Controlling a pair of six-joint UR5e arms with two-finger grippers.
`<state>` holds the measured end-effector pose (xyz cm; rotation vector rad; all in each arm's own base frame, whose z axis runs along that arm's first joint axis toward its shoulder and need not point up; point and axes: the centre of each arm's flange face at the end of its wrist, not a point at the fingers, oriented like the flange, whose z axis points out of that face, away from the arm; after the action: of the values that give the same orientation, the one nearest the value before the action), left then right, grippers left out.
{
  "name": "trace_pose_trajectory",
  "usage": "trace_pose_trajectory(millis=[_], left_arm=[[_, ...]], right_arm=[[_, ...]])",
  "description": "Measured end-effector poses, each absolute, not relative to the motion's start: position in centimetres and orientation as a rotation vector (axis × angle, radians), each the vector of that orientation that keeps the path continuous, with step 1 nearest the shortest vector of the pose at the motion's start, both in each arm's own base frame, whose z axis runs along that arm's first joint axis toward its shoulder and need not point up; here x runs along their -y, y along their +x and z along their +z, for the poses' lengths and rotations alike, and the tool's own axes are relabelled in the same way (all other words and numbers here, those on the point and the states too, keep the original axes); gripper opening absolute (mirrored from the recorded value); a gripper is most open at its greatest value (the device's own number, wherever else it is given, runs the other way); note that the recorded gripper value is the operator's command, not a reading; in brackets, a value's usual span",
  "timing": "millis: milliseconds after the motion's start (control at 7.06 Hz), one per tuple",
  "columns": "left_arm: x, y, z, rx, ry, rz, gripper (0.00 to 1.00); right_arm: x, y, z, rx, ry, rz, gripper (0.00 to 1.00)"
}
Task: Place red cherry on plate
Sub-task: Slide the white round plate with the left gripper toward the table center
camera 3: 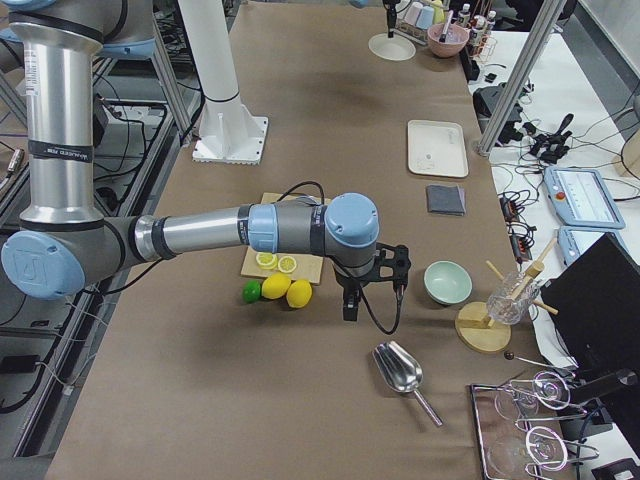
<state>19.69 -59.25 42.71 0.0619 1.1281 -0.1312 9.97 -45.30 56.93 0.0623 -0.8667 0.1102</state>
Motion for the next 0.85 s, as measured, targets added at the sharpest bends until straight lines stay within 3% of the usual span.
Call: trace_pose_trajectory(millis=[566,850], left_arm=[[46.5,44.8,29.0,-1.152,0.047,-0.255,0.0],[42.6,51.2,27.2,-1.15,0.069,-0.284,0.0]], right_arm=[[45.8,9.4,56.0,0.871,0.09,0.089,1.0],[46.1,8.4,55.4,0.872,0.11,0.065,1.0]])
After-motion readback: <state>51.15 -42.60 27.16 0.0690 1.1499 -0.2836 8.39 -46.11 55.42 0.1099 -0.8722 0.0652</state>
